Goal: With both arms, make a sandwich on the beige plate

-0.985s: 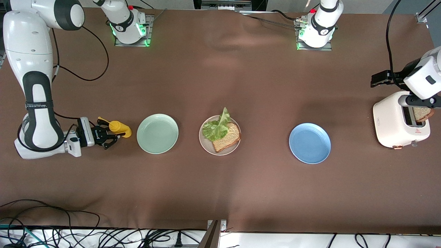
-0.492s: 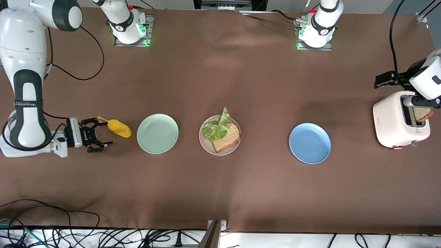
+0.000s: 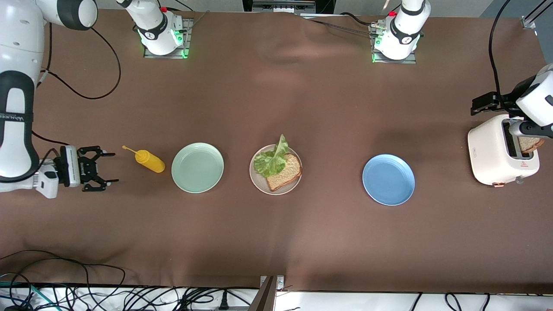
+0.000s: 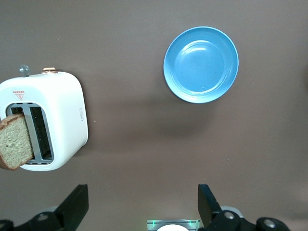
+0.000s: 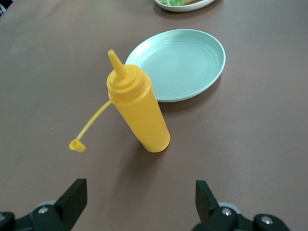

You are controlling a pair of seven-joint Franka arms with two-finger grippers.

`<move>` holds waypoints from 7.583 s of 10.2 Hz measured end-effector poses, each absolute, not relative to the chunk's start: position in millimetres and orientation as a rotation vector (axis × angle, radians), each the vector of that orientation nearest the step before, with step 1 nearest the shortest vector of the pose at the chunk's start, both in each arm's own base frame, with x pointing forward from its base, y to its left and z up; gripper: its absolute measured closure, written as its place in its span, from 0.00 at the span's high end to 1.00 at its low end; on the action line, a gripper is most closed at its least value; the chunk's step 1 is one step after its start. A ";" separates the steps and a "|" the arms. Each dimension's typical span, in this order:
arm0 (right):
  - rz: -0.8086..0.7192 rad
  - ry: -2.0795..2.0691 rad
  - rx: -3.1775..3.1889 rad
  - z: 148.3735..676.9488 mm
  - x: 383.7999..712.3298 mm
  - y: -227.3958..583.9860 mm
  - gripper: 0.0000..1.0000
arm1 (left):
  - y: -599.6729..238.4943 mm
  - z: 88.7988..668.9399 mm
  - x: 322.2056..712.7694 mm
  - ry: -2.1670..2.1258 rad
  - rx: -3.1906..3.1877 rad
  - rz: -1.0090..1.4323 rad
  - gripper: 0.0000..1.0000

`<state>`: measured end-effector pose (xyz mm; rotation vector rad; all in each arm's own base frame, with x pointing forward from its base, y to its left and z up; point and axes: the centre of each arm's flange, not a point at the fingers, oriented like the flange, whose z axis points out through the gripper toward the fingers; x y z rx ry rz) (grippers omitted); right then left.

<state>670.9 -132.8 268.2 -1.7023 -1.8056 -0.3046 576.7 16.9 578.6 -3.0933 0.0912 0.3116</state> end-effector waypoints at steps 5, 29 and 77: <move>-0.005 -1.583 -2.122 375.1 661.0 -118.4 1.00 | 19.7 579.6 576.6 0.089 -3.094 0.309 1.00; 0.079 -0.043 -3.140 589.6 551.8 -9.6 1.00 | 353.7 389.2 557.2 0.192 -3.160 0.421 1.00; 0.096 0.020 -3.134 601.6 548.0 -32.4 1.00 | -292.0 275.6 657.7 -0.653 -3.889 0.942 0.10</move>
